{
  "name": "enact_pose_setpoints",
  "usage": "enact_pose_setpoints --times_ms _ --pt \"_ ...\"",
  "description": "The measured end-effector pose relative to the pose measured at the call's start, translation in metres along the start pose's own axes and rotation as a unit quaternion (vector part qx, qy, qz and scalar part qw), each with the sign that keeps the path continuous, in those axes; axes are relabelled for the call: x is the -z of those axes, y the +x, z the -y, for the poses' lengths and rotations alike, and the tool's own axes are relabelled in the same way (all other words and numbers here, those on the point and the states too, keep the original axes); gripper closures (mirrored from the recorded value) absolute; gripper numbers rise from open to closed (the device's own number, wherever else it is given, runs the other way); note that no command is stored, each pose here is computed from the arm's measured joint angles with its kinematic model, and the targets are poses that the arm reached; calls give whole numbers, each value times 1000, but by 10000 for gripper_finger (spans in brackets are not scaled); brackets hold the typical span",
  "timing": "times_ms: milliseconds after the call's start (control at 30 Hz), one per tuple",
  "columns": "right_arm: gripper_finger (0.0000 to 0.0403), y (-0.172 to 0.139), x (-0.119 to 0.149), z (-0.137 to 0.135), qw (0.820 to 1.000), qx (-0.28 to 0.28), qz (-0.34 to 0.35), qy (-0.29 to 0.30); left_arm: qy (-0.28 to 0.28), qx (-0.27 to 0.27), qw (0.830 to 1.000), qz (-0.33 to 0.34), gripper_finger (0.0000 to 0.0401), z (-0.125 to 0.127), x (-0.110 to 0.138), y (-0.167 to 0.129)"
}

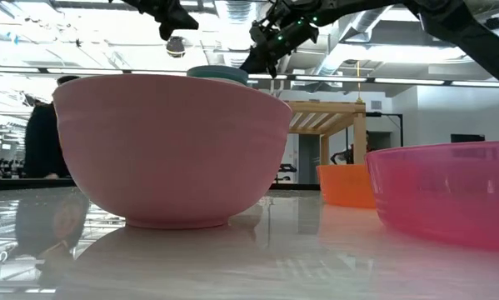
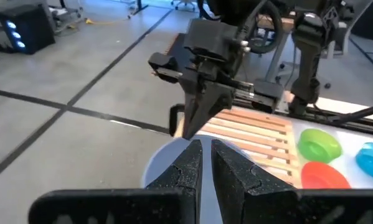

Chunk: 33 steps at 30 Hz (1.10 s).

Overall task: Place and stack bowls onto a shelf
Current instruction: Stack the large blue bowl on top of the large green bowl, then stack the large pink bowl on top of the large blue bowl

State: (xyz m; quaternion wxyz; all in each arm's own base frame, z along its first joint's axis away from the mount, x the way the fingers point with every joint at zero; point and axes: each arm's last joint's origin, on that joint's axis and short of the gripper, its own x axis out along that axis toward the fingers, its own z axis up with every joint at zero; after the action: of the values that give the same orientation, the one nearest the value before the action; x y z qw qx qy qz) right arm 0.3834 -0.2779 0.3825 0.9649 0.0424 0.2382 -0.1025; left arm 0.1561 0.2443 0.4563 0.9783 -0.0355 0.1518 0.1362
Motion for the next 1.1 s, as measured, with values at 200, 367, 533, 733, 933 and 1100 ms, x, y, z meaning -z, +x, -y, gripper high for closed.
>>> enact_pose_setpoints --times_ms 200,367,533,733,933,1100 --pt "363 -53 -18 -32 999 -35 -23 -6 -38 66 997 2 381 15 -1 -1" --pt "363 -99 -12 -77 989 -86 -122 4 -50 131 990 -32 381 59 -3 -13" --pt "352 -121 0 -121 966 -117 -228 20 -66 177 972 -140 381 113 10 -20" --pt "327 -123 5 -165 954 -116 -277 13 -113 175 933 -292 348 161 44 -21" --pt "302 -125 5 -202 952 -112 -284 -28 -147 163 909 -355 284 197 85 -8" --pt "284 -119 3 -219 957 -111 -263 -56 -199 169 881 -395 247 221 121 3"
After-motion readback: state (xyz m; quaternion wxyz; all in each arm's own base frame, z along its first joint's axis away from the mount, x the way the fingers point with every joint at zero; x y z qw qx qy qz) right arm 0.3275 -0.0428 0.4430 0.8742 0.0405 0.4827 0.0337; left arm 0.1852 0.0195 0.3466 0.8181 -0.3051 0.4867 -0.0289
